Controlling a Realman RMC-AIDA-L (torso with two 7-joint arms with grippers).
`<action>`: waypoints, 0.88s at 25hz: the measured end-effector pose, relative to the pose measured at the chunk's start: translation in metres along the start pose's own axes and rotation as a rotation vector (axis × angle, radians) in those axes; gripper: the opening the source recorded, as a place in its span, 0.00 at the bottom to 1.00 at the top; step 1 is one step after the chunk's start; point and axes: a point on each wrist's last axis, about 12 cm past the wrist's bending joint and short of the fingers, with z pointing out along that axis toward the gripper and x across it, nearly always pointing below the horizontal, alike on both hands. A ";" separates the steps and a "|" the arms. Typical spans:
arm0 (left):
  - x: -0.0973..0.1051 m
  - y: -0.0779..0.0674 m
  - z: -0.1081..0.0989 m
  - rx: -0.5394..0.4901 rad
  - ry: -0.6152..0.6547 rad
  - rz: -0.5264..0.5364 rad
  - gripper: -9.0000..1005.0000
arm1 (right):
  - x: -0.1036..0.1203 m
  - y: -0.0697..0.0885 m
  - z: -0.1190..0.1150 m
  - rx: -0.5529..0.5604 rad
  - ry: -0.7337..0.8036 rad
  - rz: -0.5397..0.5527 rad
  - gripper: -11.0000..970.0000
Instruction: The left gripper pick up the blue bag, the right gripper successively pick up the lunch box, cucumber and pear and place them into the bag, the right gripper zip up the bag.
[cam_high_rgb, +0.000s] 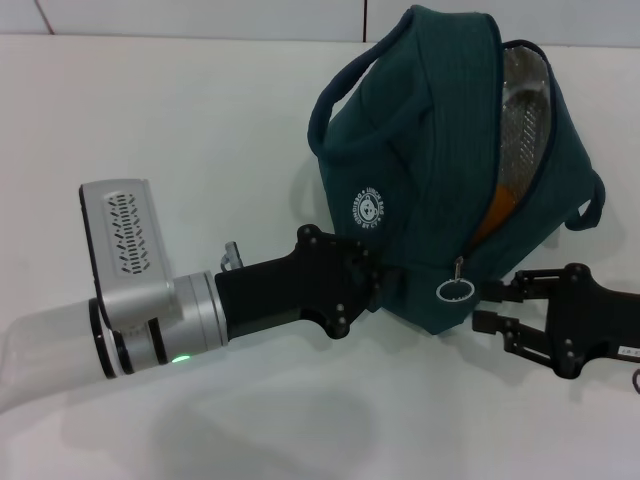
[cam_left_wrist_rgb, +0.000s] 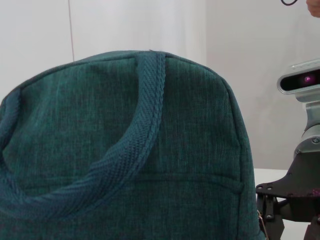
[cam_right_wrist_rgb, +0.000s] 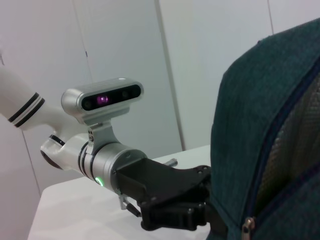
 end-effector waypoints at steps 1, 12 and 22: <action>0.000 0.000 0.000 0.000 0.000 0.000 0.06 | -0.001 0.000 0.001 -0.002 -0.001 -0.001 0.33; 0.000 0.000 0.000 -0.002 0.001 0.000 0.06 | -0.005 -0.008 0.017 -0.001 0.016 -0.043 0.33; 0.000 0.000 0.000 -0.002 -0.001 0.001 0.06 | -0.007 -0.005 0.026 -0.064 0.040 -0.054 0.31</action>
